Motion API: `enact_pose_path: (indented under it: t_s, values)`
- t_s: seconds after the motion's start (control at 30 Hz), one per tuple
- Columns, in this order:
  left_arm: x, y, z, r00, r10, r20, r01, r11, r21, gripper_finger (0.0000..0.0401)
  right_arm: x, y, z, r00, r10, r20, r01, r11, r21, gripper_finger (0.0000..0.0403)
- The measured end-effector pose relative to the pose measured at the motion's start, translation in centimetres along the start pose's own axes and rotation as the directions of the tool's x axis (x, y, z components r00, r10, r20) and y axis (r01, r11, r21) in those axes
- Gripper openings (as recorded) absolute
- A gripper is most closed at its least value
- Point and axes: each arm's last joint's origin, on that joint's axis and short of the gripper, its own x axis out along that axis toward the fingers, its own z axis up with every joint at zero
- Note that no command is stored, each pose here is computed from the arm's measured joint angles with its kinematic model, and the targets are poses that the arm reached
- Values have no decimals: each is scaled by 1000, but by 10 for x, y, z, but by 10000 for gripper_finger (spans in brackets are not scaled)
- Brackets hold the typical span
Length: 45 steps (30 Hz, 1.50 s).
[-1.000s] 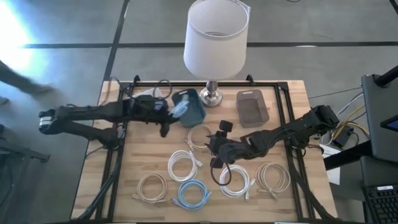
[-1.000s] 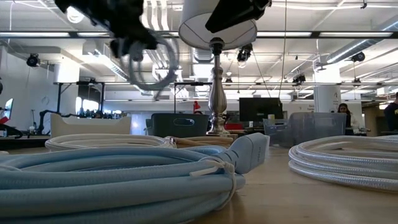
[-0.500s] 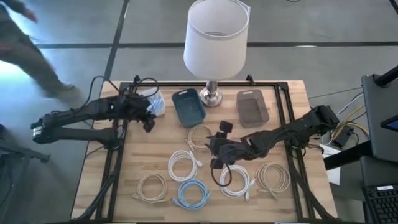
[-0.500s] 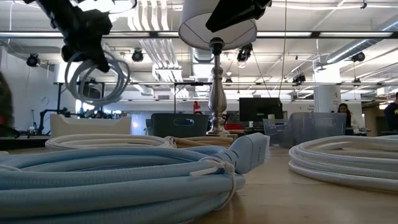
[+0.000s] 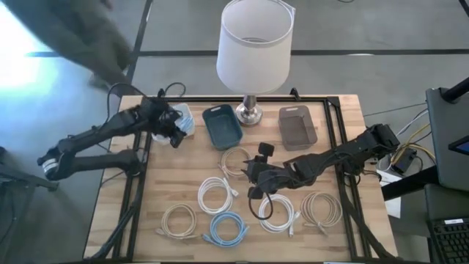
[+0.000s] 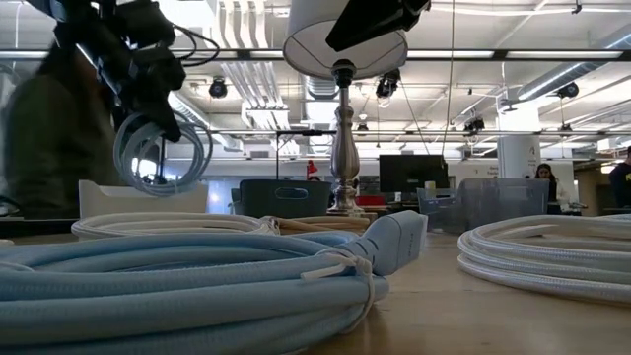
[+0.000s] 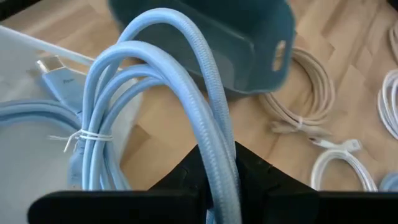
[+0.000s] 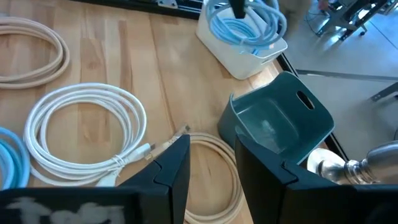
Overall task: Pick & Place USB Port
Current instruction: Put the right blue charger cable into the white bin
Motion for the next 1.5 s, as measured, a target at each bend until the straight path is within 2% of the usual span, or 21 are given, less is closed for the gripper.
enact_pose_path:
  t_s: [0.13, 0.3, 0.43, 0.7, 0.8, 0.87, 0.97, 1.13, 1.3, 1.5]
  values:
    - [3, 16, 4, 999, -47, -23, 46, 998, -36, 54, 0, 0, 0, 1000, 0, 0, 0, 1000, 0, 119]
    - [12, 33, 6, 998, -8, -60, 4, 998, -69, 54, 0, 0, 0, 1000, 1, 0, -1, 1000, 0, 124]
    - [18, 37, 7, 996, -12, -90, 6, 998, -66, 54, 0, 0, 0, 1000, 1, 0, -1, 1000, 1, 125]
    - [23, 34, 6, 973, -197, -120, 188, 979, -80, 62, 0, 0, 0, 1000, 1, 0, -1, 1000, 3, 114]
    - [21, 33, 6, 974, -199, -112, 192, 979, -70, 70, 0, 0, 0, 1000, 1, 0, -1, 1000, 3, 111]
    - [21, 33, 6, 982, -157, -109, 151, 987, -61, 77, 0, 0, 0, 1000, 1, 0, -1, 1000, 3, 112]
    - [16, 35, 8, 991, -40, -129, 37, 999, -21, 90, 0, 0, 0, 1000, 1, 0, -1, 1000, 3, 114]
    - [5, 35, 13, 976, 133, -172, -126, 991, 48, 119, 0, 0, 0, 1000, 1, 0, -1, 1000, 3, 118]
    - [-5, 38, 20, 930, 330, -162, -317, 943, 102, 147, 0, 0, 0, 1000, 1, 0, -1, 1000, 4, 114]
    - [-4, 43, 19, 871, 461, -169, -444, 886, 131, 164, 0, 0, 0, 1000, 2, 0, -2, 1000, 3, 105]
